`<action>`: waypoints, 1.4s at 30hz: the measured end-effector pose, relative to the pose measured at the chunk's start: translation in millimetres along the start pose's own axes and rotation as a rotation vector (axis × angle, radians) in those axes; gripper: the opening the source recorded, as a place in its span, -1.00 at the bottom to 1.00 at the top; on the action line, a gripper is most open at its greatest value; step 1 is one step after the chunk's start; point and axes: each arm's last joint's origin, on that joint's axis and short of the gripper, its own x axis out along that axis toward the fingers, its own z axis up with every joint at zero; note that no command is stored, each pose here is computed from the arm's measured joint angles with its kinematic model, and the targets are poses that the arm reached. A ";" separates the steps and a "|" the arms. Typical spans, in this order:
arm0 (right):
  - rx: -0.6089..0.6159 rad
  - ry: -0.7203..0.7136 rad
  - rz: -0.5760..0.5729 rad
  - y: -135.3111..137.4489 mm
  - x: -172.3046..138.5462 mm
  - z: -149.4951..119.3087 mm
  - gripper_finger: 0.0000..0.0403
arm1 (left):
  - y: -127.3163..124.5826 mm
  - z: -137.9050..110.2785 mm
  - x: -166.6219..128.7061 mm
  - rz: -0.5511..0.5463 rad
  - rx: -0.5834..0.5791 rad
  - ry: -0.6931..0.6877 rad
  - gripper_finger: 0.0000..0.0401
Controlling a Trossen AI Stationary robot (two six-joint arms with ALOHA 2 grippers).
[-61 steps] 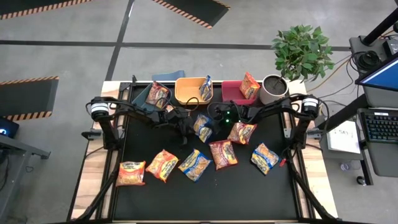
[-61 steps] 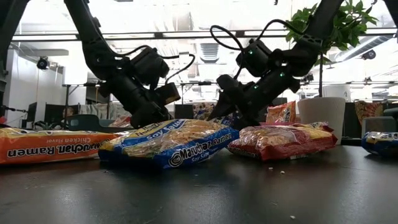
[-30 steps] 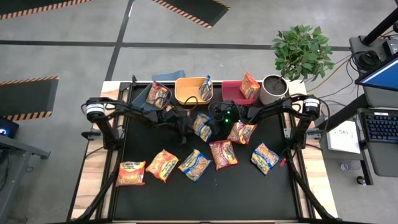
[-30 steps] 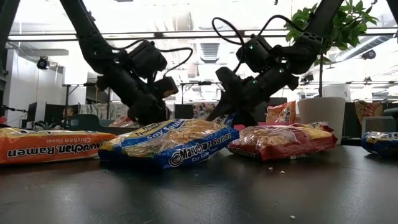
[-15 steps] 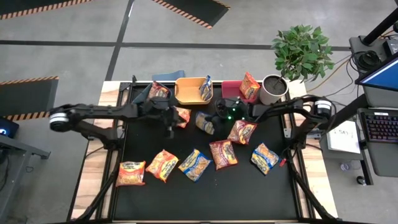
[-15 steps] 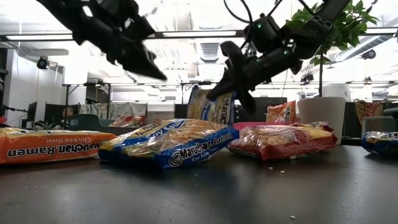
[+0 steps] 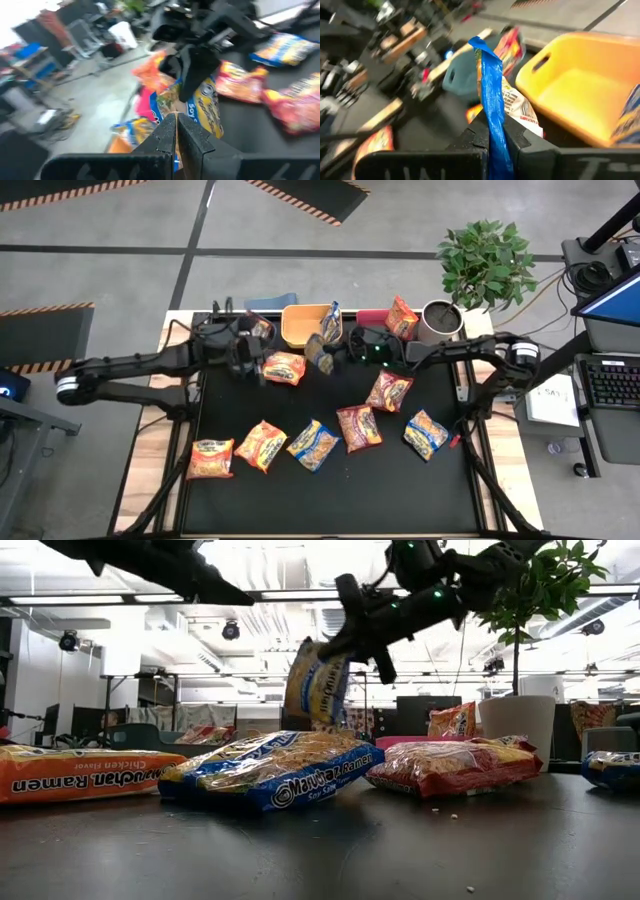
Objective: Sort Maruchan noodles
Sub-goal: Put the blue noodle pack into the yellow bin
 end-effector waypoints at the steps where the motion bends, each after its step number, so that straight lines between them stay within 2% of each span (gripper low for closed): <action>1: -0.003 -0.023 -0.017 1.3 2.7 4.4 -0.96 | 1.4 0.8 -2.0 0.026 -0.002 0.001 -1.00; 6: 0.002 -0.139 -0.132 2.0 21.0 24.8 -0.96 | 5.3 1.6 -5.4 0.121 -0.008 0.026 -1.00; 10: 0.004 -0.204 -0.263 -8.2 42.5 32.0 -0.96 | 6.8 0.8 -5.8 0.175 -0.014 0.052 -1.00; 17: 0.044 -0.254 -0.503 -31.2 82.7 15.7 -0.96 | 5.6 -2.7 -5.6 0.173 -0.012 0.092 -1.00; 22: 0.033 -0.247 -0.616 -40.2 99.2 4.2 -0.96 | 5.3 -3.2 -5.6 0.171 -0.010 0.097 -1.00; 29: 0.015 -0.220 -0.663 -46.2 109.8 -3.4 -0.96 | 5.3 -3.2 -5.5 0.171 -0.010 0.097 -1.00; 35: -0.030 -0.183 -0.760 -51.3 106.7 -6.9 -0.96 | 5.4 -3.2 -5.5 0.171 -0.009 0.097 -1.00; 42: -0.035 -0.175 -0.765 -51.2 105.8 -7.0 -0.84 | 5.3 -3.2 -5.3 0.171 -0.006 0.097 -1.00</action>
